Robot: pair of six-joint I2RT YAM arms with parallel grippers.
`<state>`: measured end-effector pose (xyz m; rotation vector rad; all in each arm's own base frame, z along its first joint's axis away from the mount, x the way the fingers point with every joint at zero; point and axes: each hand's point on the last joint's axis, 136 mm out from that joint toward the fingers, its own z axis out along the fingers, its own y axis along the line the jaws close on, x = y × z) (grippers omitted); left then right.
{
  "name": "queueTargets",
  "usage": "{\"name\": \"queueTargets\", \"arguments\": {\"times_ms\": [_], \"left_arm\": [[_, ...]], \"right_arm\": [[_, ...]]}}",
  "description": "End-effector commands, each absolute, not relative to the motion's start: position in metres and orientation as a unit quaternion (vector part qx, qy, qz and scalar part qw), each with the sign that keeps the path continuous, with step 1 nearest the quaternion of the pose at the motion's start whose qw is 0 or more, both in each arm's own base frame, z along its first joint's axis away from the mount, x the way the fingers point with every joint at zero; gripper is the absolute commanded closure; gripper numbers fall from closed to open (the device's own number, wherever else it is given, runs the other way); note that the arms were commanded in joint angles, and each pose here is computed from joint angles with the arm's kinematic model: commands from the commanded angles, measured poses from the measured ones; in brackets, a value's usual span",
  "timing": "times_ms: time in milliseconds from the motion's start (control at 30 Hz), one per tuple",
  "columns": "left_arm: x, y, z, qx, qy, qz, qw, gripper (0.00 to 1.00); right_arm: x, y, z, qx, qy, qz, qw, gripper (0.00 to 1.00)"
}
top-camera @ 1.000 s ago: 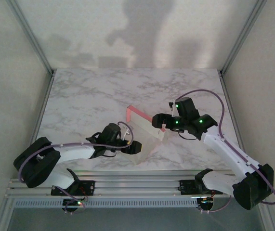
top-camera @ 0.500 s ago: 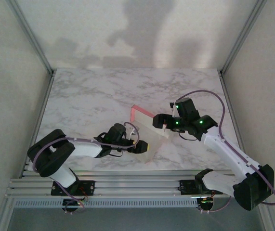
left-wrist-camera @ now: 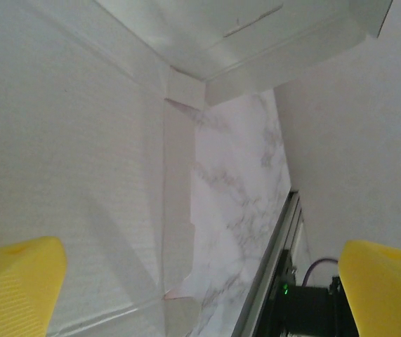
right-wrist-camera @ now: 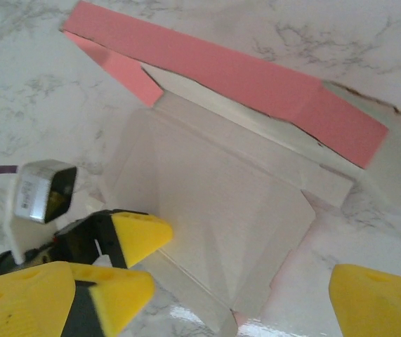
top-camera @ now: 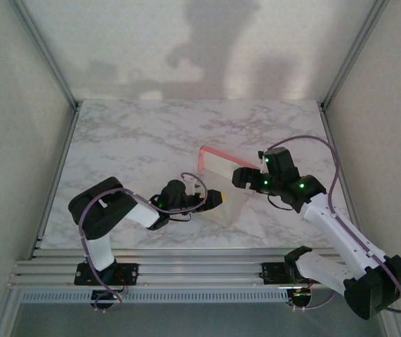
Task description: Fold the paper box
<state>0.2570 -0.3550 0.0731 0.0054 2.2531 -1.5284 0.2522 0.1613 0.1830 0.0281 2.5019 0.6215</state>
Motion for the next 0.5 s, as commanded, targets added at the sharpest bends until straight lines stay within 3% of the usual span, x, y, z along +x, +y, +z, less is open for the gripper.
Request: {"name": "queueTargets", "arguments": {"times_ms": [0,467], "left_arm": [[0.264,-0.342,0.054,-0.062,0.818,-0.530,0.214,0.01],[0.269,-0.338,0.072,-0.074,0.808,-0.534,0.237,0.01]], "right_arm": [[0.257,0.154,0.166,0.023,0.934,0.221,0.280,0.07],[0.290,0.156,0.102,0.151,0.901,0.276,0.298,0.05]]}}
